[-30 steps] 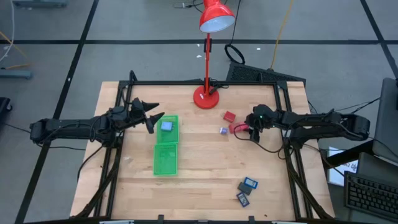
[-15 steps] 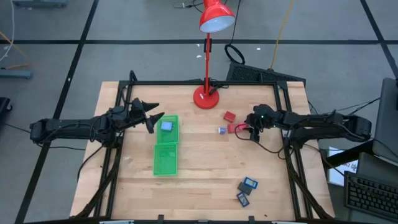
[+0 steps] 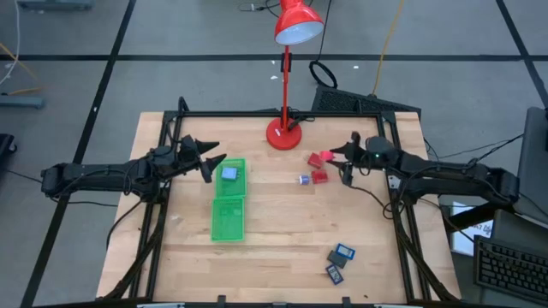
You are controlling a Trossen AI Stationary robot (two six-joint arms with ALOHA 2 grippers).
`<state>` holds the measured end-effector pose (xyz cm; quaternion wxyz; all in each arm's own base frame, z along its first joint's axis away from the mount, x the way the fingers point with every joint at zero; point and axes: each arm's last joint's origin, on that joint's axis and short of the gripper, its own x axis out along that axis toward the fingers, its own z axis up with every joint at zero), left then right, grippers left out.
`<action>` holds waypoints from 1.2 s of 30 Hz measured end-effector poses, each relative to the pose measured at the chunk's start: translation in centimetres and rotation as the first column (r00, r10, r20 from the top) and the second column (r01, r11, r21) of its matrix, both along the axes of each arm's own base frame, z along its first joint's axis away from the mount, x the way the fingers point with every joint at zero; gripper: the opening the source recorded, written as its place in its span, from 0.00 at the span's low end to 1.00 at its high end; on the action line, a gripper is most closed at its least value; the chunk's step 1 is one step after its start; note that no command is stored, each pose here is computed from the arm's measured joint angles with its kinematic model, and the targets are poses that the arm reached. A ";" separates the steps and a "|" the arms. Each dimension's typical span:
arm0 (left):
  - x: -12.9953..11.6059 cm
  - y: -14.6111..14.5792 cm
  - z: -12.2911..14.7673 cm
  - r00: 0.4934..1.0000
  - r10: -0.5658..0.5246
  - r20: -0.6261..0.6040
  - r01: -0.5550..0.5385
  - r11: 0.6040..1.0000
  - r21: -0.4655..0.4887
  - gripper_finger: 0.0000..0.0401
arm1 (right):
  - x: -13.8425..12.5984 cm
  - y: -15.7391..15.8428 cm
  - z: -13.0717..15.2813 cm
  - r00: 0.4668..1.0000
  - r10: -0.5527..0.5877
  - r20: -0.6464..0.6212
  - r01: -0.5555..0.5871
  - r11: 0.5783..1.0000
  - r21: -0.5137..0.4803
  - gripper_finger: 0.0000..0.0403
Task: Pick & Place Office items
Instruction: Put the pink charger adapter into the top green bin
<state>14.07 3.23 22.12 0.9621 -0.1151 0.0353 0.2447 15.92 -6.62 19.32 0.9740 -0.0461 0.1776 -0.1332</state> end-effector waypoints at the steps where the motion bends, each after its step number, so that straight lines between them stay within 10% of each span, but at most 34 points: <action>1: 0.0 0.0 0.0 1.000 0.000 0.003 0.000 1.000 0.001 0.68 | 0.1 0.0 0.3 0.999 0.005 0.035 -0.005 1.000 -0.006 0.37; 16: 3.8 -0.4 0.0 0.973 -0.223 0.058 0.211 0.964 0.162 0.68 | 2.7 2.7 2.6 0.909 0.275 0.314 -0.252 0.961 -0.112 0.39; 36: 12.5 -2.4 -0.8 0.907 -0.422 0.022 0.364 0.808 0.464 0.68 | 5.1 4.2 2.2 0.818 0.384 0.428 -0.315 0.922 -0.225 0.37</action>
